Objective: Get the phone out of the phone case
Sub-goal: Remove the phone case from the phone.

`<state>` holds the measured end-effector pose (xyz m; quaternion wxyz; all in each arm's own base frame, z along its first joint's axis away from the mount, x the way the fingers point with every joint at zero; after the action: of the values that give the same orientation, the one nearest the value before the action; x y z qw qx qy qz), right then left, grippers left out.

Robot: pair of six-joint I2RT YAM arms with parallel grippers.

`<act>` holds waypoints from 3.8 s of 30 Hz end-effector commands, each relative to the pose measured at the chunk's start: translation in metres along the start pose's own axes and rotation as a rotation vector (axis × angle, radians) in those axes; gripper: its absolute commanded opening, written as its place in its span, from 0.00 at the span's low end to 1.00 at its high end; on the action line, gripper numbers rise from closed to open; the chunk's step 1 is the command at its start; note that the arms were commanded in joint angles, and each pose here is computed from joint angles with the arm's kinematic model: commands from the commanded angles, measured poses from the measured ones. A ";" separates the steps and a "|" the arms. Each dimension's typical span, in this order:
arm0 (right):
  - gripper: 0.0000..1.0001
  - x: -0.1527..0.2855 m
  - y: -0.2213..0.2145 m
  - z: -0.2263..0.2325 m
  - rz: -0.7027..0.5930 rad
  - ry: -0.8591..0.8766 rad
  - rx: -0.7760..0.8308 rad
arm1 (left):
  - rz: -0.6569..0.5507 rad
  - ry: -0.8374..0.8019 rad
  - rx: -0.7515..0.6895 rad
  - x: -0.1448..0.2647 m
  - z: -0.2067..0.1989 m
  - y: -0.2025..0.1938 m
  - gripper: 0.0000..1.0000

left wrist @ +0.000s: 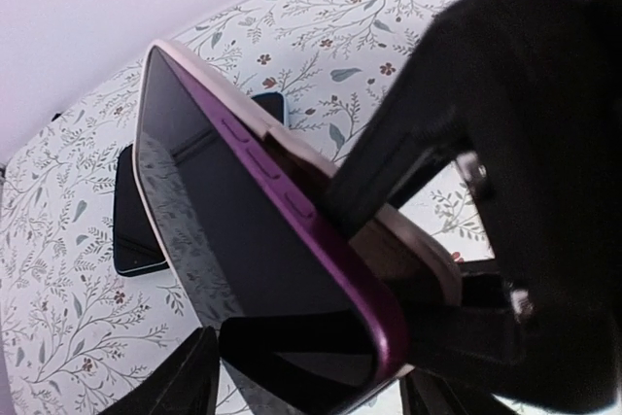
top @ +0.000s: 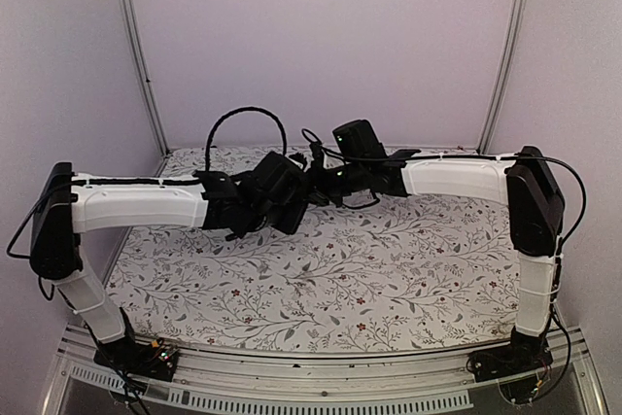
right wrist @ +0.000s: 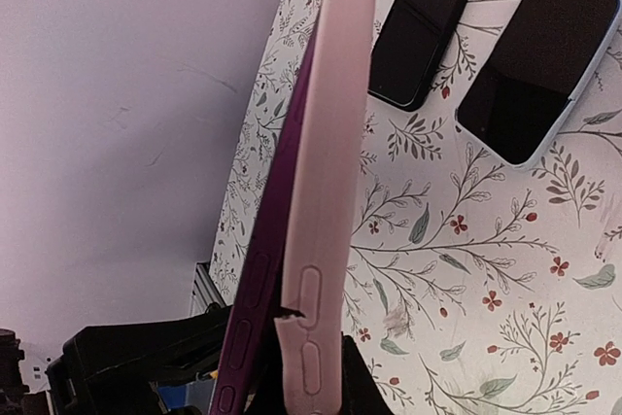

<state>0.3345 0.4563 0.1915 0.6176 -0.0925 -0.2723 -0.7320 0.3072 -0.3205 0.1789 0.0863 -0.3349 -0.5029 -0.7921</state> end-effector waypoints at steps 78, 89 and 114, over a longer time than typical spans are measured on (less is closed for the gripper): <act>0.00 0.028 0.017 0.003 -0.126 0.003 -0.050 | -0.395 0.040 0.159 0.069 0.033 0.037 0.00; 0.00 0.033 0.021 0.016 -0.133 0.027 -0.028 | -0.402 -0.020 0.136 0.065 0.025 0.042 0.07; 0.00 0.031 0.022 0.019 -0.131 0.014 -0.012 | -0.294 -0.036 -0.009 0.038 0.018 0.017 0.66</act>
<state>0.3379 0.4293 0.1831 0.5778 -0.1368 -0.2683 -0.7586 0.2893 -0.2986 0.2165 -0.0404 -0.2823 -0.5609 -0.7773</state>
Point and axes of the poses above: each gripper's point midway between its finger pads, its own x axis back along the fingers, its own z axis along the line the jaws close on, y = z × x, the point moved 2 cm from there along x, back along the fingers, and after that the axes turned 7 degrees about -x, right-handed, at the moved point
